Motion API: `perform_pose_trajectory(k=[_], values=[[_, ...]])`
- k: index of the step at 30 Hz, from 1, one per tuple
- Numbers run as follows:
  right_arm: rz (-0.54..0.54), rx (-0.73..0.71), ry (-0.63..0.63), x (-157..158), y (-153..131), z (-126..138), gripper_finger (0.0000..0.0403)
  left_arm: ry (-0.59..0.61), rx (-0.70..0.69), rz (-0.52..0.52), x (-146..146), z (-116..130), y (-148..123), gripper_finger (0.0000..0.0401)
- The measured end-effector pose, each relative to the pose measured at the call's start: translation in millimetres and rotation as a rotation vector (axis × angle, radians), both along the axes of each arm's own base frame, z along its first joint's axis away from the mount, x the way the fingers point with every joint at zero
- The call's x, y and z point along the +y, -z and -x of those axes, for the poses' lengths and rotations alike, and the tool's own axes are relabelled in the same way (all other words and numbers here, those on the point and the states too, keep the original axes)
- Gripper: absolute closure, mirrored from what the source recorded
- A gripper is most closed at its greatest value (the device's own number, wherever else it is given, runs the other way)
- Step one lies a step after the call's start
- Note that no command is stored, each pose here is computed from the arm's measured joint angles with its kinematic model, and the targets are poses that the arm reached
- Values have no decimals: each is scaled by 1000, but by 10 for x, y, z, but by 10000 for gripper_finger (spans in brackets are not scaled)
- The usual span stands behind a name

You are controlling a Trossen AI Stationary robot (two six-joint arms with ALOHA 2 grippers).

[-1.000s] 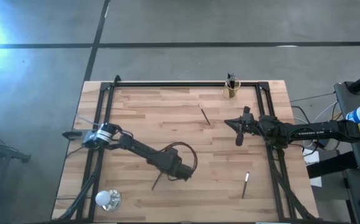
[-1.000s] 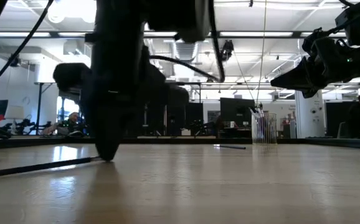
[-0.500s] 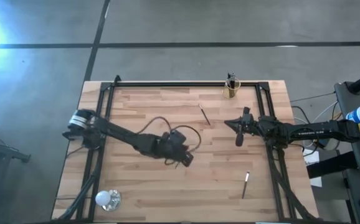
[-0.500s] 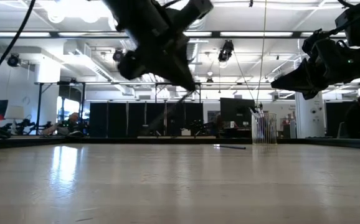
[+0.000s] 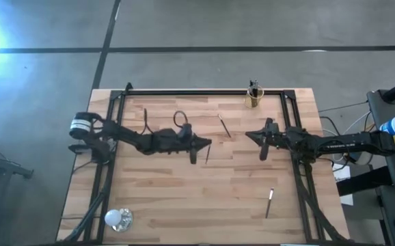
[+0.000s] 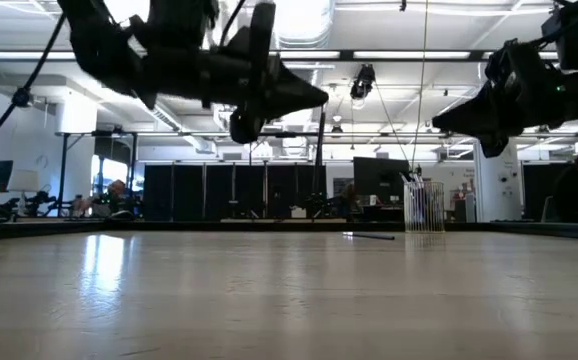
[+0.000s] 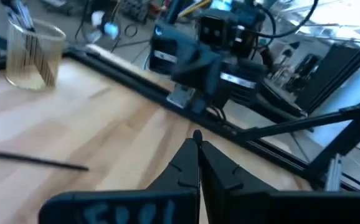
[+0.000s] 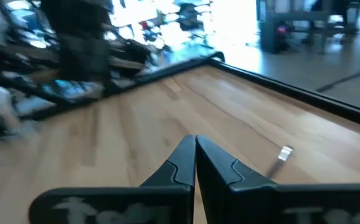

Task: Put items in baskets/containers
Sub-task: Put the black eyeshadow brush into the gold pen holder

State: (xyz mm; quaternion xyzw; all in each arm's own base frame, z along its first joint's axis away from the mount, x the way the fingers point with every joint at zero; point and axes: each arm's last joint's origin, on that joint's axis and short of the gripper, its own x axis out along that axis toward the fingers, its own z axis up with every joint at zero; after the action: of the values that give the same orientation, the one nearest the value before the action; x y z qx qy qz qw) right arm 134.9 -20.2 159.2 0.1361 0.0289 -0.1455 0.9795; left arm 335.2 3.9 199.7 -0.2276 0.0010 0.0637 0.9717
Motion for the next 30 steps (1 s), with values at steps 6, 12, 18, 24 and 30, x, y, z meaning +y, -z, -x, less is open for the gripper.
perform_pose_trajectory(k=[6,12,18,24,30], values=[[-12,-75,-44,5,-50,-64,394,80,-94,-78,242,16,49,401],[-69,-76,-40,-14,-124,-239,367,150,-200,-107,393,-48,80,401],[-122,-34,-107,-28,-245,-548,305,180,-235,-126,431,-184,50,401],[-131,-13,-157,-41,-357,-834,251,188,-265,-144,434,-235,-38,401],[-127,-9,-200,-47,-438,-1041,230,187,-283,-148,439,-256,-94,401]])
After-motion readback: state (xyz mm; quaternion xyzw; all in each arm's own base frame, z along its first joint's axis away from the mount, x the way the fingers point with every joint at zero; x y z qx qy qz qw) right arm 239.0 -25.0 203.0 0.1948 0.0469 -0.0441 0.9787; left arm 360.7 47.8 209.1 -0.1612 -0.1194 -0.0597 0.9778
